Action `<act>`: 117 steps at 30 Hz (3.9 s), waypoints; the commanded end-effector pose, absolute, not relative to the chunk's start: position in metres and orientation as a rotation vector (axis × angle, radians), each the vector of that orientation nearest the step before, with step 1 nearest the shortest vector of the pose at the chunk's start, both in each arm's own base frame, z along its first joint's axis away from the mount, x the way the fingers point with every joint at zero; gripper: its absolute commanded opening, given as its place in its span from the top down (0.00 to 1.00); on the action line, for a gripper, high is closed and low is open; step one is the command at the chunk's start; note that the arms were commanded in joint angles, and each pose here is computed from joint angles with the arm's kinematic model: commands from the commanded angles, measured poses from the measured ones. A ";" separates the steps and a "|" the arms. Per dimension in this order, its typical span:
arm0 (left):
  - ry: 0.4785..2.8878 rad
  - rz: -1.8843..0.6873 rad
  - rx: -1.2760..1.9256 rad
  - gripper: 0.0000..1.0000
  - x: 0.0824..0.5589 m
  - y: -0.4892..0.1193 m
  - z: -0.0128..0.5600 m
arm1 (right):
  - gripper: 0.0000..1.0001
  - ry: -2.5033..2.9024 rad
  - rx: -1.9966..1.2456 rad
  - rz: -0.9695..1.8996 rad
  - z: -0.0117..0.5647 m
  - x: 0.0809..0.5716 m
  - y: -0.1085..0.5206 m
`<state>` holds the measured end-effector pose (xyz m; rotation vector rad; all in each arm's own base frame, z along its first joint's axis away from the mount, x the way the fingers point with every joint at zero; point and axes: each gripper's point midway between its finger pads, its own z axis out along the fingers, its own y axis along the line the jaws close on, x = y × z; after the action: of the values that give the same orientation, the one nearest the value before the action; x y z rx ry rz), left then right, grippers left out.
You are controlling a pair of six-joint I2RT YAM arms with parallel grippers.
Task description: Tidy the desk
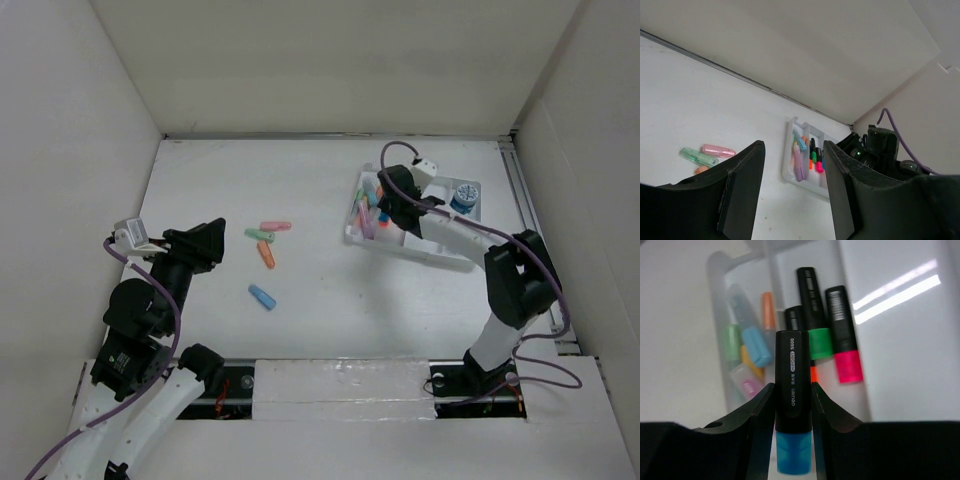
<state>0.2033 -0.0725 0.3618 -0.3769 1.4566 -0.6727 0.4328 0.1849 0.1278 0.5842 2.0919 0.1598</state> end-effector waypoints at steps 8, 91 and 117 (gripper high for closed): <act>1.410 -0.694 -0.362 0.54 0.201 -0.073 0.375 | 0.56 2.121 0.688 0.117 0.098 0.447 0.132; 1.405 -0.678 -0.405 0.53 0.201 -0.066 0.375 | 0.36 1.876 0.869 0.174 0.150 0.406 0.121; 1.405 -0.674 -0.408 0.54 0.201 -0.065 0.375 | 0.41 2.207 -0.206 0.275 0.044 0.344 0.479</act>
<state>0.2036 -0.0658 0.3562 -0.4195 1.4667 -0.6489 0.3411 0.4812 0.0406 -0.1756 2.2173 0.3321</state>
